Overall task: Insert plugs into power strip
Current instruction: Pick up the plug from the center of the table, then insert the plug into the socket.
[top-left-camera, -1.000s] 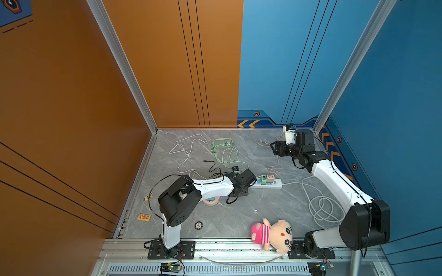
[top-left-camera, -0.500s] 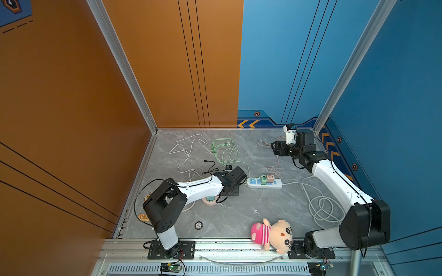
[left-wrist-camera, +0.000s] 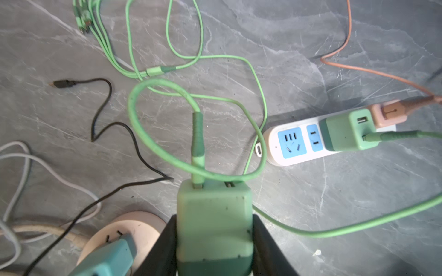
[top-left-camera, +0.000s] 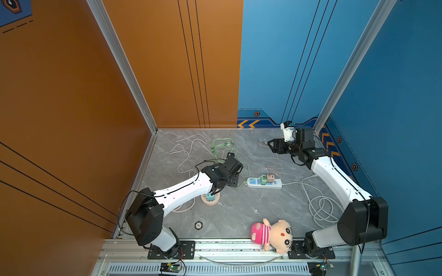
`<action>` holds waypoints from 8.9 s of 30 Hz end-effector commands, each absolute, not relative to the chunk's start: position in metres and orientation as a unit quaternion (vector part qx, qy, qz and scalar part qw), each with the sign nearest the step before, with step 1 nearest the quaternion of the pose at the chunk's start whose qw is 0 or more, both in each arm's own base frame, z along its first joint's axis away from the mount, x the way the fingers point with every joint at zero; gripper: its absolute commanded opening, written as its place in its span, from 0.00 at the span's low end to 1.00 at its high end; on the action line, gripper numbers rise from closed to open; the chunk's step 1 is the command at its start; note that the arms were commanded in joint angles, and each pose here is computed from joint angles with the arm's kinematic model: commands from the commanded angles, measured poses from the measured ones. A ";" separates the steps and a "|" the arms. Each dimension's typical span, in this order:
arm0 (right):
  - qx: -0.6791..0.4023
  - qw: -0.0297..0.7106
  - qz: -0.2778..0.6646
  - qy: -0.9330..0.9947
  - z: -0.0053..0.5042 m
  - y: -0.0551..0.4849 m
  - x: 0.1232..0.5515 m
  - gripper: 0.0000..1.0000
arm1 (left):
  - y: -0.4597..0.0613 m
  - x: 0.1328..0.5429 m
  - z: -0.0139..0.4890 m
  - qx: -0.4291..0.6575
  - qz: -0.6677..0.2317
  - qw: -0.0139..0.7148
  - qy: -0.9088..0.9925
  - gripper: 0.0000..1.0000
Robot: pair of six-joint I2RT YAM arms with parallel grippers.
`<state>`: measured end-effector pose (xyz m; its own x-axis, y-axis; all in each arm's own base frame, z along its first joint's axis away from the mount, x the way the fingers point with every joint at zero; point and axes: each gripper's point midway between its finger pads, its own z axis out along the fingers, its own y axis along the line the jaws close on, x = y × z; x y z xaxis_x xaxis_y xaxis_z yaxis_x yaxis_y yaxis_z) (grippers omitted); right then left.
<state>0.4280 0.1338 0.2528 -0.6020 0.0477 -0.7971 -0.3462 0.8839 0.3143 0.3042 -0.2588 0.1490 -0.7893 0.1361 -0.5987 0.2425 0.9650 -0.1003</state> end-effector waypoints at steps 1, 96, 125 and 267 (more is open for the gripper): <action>-0.117 0.410 0.294 0.855 0.266 0.157 0.421 0.71 | -0.245 0.323 0.177 0.105 -0.052 0.358 0.927 0.21; -0.327 0.163 0.428 0.827 0.216 0.253 0.345 0.11 | -0.343 0.339 0.237 0.461 -0.190 0.523 0.691 0.26; -0.428 0.079 0.351 0.829 0.200 0.265 0.307 0.22 | -0.341 0.339 0.259 0.483 -0.205 0.550 0.649 0.30; -0.754 0.024 0.056 0.654 0.073 0.217 0.329 0.00 | -0.226 0.332 0.197 0.242 -0.112 0.545 0.795 0.64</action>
